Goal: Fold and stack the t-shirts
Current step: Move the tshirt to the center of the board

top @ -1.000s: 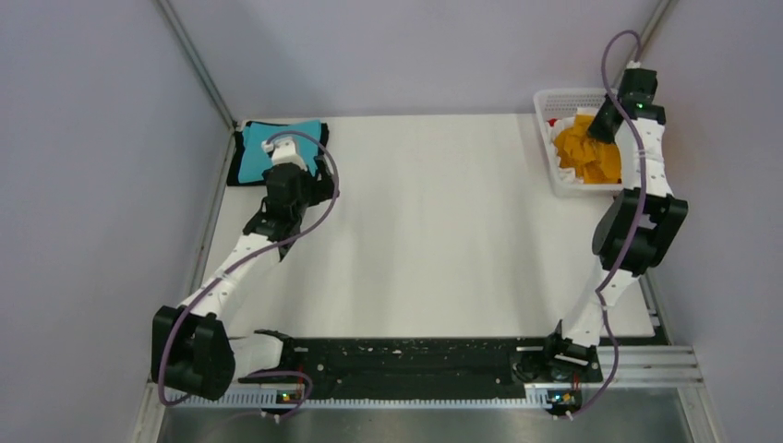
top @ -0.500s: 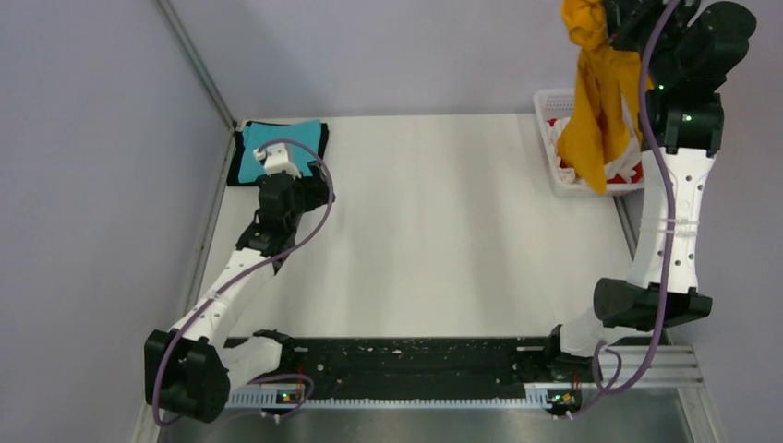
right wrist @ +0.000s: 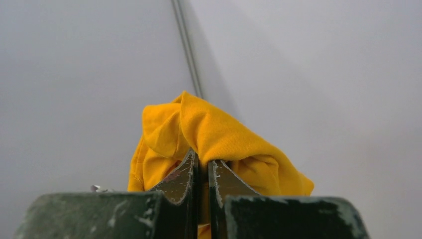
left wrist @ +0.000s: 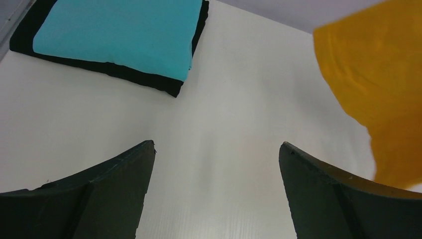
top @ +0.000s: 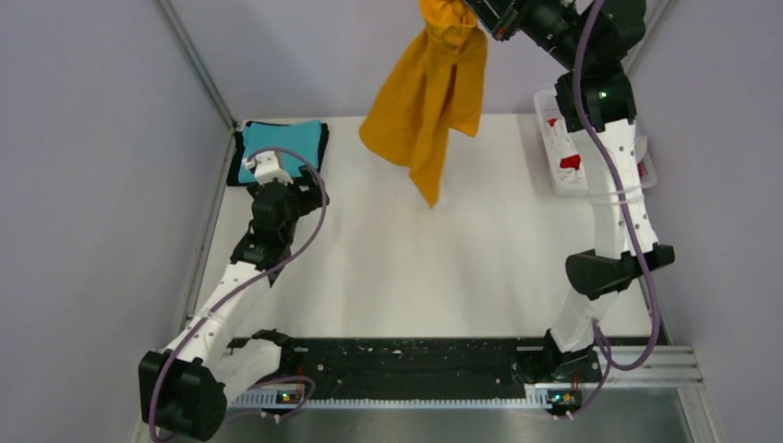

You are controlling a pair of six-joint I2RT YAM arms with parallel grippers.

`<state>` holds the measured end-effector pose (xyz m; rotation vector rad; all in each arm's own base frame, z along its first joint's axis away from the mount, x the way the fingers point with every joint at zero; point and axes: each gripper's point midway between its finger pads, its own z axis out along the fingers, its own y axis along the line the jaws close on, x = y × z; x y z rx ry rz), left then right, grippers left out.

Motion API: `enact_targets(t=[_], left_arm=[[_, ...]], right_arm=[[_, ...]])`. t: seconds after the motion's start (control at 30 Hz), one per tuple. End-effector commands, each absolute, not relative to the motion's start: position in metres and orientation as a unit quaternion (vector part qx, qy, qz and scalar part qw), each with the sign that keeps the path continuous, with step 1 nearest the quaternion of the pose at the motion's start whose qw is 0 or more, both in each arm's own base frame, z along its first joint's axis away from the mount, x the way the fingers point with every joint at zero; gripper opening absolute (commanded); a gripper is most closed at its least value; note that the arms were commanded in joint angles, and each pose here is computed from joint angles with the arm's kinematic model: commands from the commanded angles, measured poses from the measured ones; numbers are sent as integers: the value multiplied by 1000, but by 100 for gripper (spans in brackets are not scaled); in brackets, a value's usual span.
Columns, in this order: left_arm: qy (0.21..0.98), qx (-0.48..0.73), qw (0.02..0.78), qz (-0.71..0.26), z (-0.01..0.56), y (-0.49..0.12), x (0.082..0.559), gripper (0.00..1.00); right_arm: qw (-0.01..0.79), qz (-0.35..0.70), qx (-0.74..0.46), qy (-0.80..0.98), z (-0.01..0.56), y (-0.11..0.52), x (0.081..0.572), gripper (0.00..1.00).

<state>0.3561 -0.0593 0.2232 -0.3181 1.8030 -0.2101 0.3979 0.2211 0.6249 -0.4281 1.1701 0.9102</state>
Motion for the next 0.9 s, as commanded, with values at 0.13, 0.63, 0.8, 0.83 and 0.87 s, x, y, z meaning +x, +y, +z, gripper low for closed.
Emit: enact_targets(t=[0.13,0.63,0.8,0.83,0.87], left_arm=[[753,-199,625,-56,247,-31,341,99],[813,-258,518,-70,197,-40,372,99],[854,-226,457,-102,173,-62,415,99],[859,-215,451,-108,172,-66,426,99],[861,-205,452,-113,175,-70,440,99]], right_arm=[[685,469,-265,490,630,255,354,0],[444,-72,-193,872,185,77,381,85],[452,-95,-127,878,186,67,390,97],[463,-81,-118,875,190,70,391,98],[472,-65,-112,872,194,76,391,98]])
